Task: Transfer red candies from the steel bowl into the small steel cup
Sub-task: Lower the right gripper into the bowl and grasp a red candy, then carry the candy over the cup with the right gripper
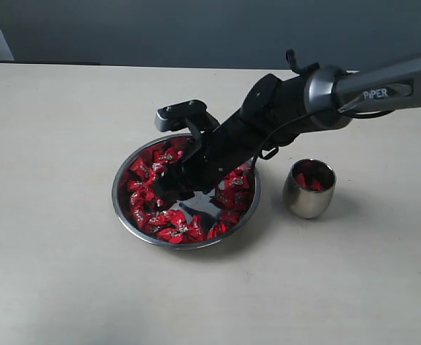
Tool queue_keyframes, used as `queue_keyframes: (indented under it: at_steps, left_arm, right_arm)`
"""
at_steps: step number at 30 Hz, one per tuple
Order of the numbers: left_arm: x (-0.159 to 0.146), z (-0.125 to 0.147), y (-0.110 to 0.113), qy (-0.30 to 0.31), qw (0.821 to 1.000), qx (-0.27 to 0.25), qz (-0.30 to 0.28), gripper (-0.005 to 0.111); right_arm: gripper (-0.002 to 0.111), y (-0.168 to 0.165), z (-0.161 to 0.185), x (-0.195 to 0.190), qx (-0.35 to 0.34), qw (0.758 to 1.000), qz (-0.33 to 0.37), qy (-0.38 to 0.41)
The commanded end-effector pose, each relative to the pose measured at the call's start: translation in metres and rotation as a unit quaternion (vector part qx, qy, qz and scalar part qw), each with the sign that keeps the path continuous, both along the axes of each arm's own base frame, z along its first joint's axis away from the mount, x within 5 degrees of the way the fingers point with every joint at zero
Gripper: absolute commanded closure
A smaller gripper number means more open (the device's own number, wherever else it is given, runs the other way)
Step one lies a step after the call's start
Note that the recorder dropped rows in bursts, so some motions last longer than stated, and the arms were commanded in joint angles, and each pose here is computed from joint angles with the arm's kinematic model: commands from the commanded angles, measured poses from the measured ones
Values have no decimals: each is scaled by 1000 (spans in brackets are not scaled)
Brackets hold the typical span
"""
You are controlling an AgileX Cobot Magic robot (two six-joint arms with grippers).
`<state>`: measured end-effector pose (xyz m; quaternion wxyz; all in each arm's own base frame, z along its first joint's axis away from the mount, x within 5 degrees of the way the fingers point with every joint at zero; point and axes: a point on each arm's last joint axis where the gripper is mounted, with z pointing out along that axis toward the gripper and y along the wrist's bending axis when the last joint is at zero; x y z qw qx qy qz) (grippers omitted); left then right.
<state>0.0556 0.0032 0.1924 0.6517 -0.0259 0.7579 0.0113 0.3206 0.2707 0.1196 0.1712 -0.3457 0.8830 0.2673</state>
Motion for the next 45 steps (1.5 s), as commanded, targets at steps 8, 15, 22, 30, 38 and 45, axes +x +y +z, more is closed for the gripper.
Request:
queue_keyframes:
  at_steps: [8, 15, 22, 30, 38, 45]
  left_arm:
    - [0, 0, 0, -3, 1000, 0, -3, 106]
    - [0, 0, 0, -3, 1000, 0, -3, 106]
    - [0, 0, 0, -3, 1000, 0, -3, 106]
    - [0, 0, 0, -3, 1000, 0, -3, 106]
    - [0, 0, 0, -3, 1000, 0, -3, 106]
    - [0, 0, 0, -3, 1000, 0, -3, 106]
  right_arm:
    - [65, 10, -20, 4, 11, 999, -14, 30]
    - [100, 10, -20, 3, 11, 999, -8, 32]
    - [109, 3, 33, 1, 2, 999, 27, -38]
    - [109, -47, 101, 0, -102, 989, -41, -101]
    - [109, -146, 107, -18, -151, 976, -143, -60]
    - [109, -165, 107, -27, -153, 974, -165, -32]
